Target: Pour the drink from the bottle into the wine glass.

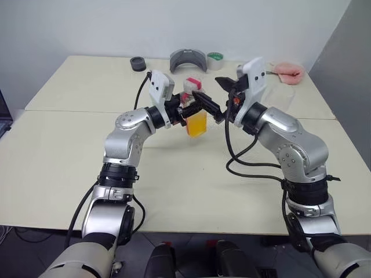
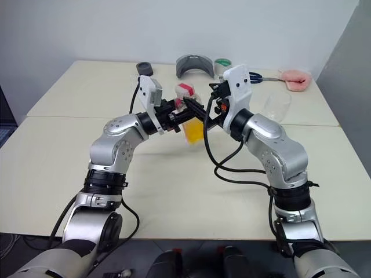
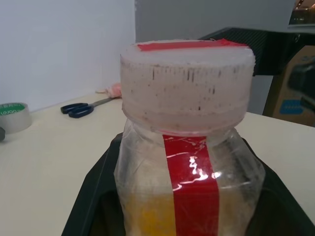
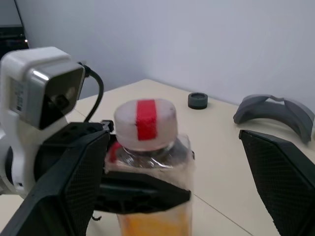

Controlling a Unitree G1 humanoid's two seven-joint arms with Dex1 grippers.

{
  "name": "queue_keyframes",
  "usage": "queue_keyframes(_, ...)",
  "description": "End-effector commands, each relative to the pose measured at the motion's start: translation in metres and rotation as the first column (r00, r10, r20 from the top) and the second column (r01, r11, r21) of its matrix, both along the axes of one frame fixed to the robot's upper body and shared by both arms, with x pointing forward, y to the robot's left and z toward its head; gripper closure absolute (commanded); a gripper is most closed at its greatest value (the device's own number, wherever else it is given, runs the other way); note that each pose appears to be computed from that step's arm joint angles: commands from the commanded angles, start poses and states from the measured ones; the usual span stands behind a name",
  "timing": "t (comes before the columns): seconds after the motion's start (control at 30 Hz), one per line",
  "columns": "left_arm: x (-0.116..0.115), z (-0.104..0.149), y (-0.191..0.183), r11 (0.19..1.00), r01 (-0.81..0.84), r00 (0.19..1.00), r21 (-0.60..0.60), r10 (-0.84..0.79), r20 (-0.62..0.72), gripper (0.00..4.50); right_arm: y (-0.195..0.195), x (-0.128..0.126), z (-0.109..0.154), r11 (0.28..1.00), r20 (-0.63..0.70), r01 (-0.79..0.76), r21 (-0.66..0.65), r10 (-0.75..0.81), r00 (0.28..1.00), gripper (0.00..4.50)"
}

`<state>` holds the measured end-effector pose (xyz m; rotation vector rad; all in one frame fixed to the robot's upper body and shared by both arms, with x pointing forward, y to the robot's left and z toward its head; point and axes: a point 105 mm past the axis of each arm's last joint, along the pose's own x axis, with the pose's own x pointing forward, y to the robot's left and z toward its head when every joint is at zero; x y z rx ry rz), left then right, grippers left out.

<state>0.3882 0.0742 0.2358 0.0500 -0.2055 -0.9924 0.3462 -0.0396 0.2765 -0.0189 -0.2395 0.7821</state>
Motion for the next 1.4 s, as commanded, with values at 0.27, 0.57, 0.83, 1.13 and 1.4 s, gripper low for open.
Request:
queue_keyframes(0.27, -0.031, 0.008, -0.027, 0.983, 0.182, 0.982, 0.014, -0.182, 0.041, 2.53, 0.014, -0.022, 0.015, 0.994, 0.052, -0.107, 0.013, 0.106, 0.993, 0.00)
queue_keyframes(0.57, -0.036, 0.017, -0.025, 0.970, 0.239, 0.969, 0.032, -0.241, 0.050, 2.53, 0.008, -0.022, 0.014, 0.993, 0.035, -0.120, -0.011, 0.120, 0.992, 0.00)
queue_keyframes(0.83, -0.041, 0.018, -0.022, 0.952, 0.299, 0.953, 0.064, -0.301, 0.039, 2.53, 0.001, -0.034, 0.016, 0.988, -0.012, -0.156, 0.003, 0.156, 0.988, 0.00)
queue_keyframes(1.13, -0.035, 0.021, -0.021, 0.959, 0.277, 0.959, 0.059, -0.280, 0.047, 2.53, 0.003, -0.037, 0.018, 0.989, -0.021, -0.147, 0.008, 0.147, 0.989, 0.00)
queue_keyframes(1.4, -0.035, 0.021, -0.020, 0.960, 0.274, 0.960, 0.056, -0.277, 0.047, 2.53, 0.000, -0.033, 0.018, 0.991, -0.020, -0.131, 0.012, 0.131, 0.991, 2.00)
